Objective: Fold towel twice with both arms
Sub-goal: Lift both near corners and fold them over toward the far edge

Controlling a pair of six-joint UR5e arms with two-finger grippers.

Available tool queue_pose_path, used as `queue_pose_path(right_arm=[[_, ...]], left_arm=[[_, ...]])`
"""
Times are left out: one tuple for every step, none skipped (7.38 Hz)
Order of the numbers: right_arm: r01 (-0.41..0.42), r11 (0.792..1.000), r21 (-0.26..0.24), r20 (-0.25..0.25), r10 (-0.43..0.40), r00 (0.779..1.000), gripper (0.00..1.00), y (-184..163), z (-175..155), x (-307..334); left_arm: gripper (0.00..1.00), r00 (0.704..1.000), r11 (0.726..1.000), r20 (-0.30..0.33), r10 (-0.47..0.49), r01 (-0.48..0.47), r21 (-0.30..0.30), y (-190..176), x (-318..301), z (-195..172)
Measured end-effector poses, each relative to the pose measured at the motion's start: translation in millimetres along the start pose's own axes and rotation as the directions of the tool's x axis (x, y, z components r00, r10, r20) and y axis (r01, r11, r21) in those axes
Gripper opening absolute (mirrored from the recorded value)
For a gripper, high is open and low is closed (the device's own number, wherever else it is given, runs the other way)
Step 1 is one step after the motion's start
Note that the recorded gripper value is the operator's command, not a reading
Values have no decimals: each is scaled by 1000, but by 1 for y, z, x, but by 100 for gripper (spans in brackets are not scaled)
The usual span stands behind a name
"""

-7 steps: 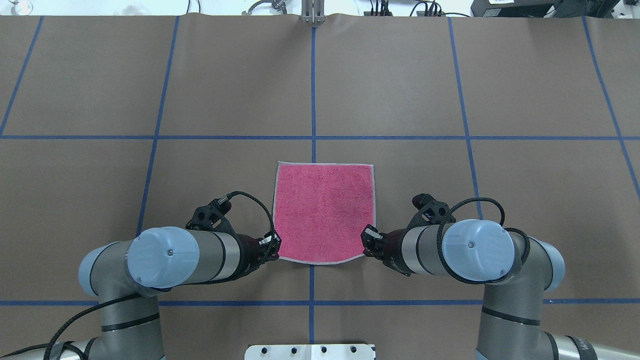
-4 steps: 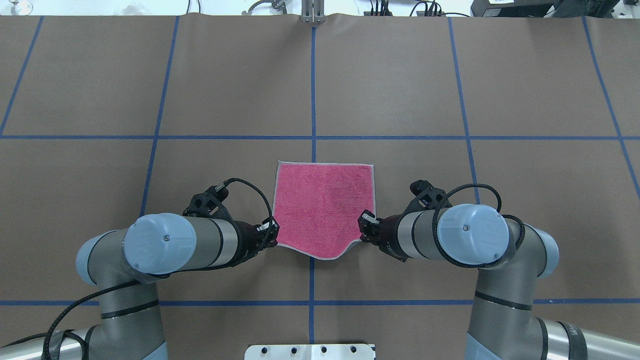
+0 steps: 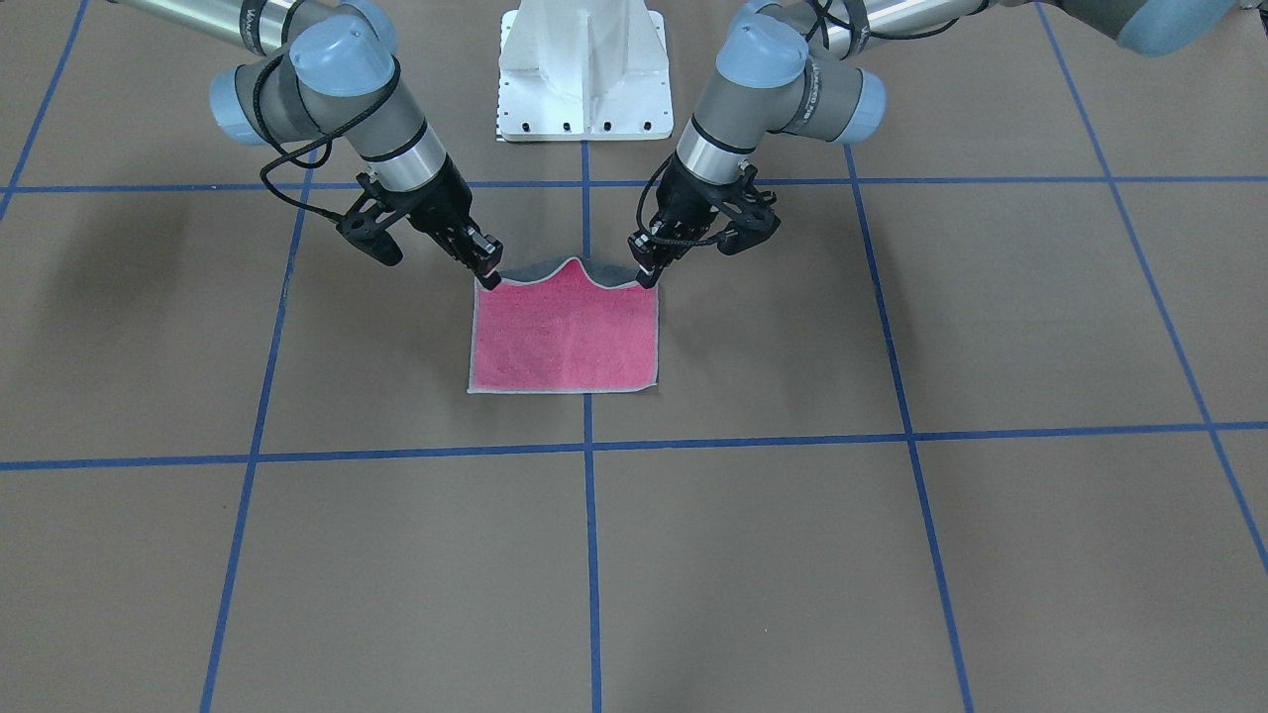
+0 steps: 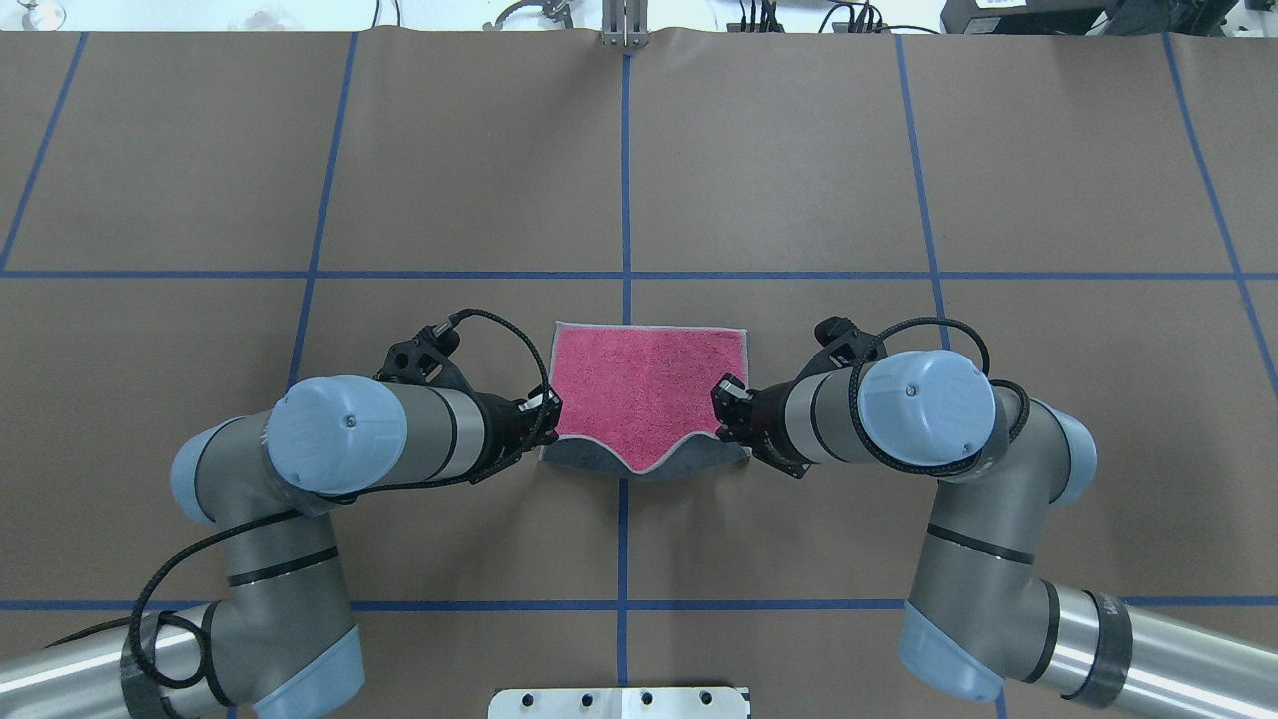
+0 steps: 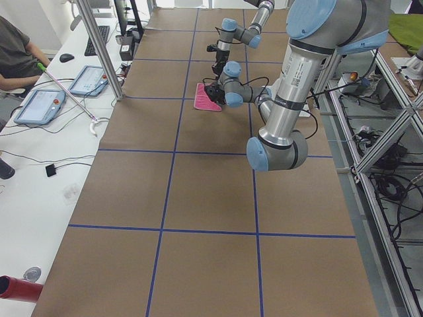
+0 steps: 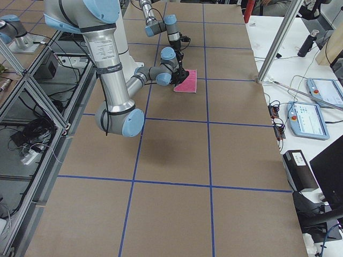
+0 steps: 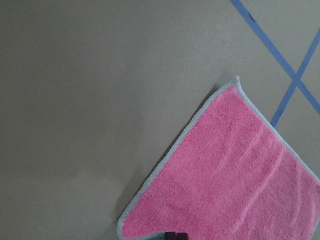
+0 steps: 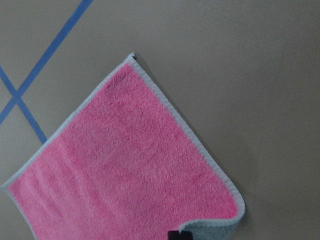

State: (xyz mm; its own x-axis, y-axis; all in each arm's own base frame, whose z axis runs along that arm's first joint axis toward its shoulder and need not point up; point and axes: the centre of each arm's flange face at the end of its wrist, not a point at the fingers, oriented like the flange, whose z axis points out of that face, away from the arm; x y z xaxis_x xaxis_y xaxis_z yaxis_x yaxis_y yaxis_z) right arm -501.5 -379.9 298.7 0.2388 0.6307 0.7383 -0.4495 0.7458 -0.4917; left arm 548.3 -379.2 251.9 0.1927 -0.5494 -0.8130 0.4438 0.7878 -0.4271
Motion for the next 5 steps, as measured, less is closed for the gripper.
queue_pose_path(right_arm=[[-6,1000,10,-3,6,1000,0,-7,4,-4],[-10,1000,18,-5,10,1000,0,-12,7,-7],[-14,1000,25,-3,14,1000,0,-16,8,-11],[-19,999,31,-2,19,1000,0,-20,11,-16],[-21,999,35,-1,22,1000,0,-22,13,-20]], left_arm=[[0,1000,1000,1,4,-4,13,-8,4,3],[0,1000,1000,4,10,-10,24,-15,5,6],[0,1000,999,6,11,-11,33,-21,6,7],[0,1000,999,8,10,-10,43,-27,7,9],[0,1000,999,11,9,-9,53,-33,11,12]])
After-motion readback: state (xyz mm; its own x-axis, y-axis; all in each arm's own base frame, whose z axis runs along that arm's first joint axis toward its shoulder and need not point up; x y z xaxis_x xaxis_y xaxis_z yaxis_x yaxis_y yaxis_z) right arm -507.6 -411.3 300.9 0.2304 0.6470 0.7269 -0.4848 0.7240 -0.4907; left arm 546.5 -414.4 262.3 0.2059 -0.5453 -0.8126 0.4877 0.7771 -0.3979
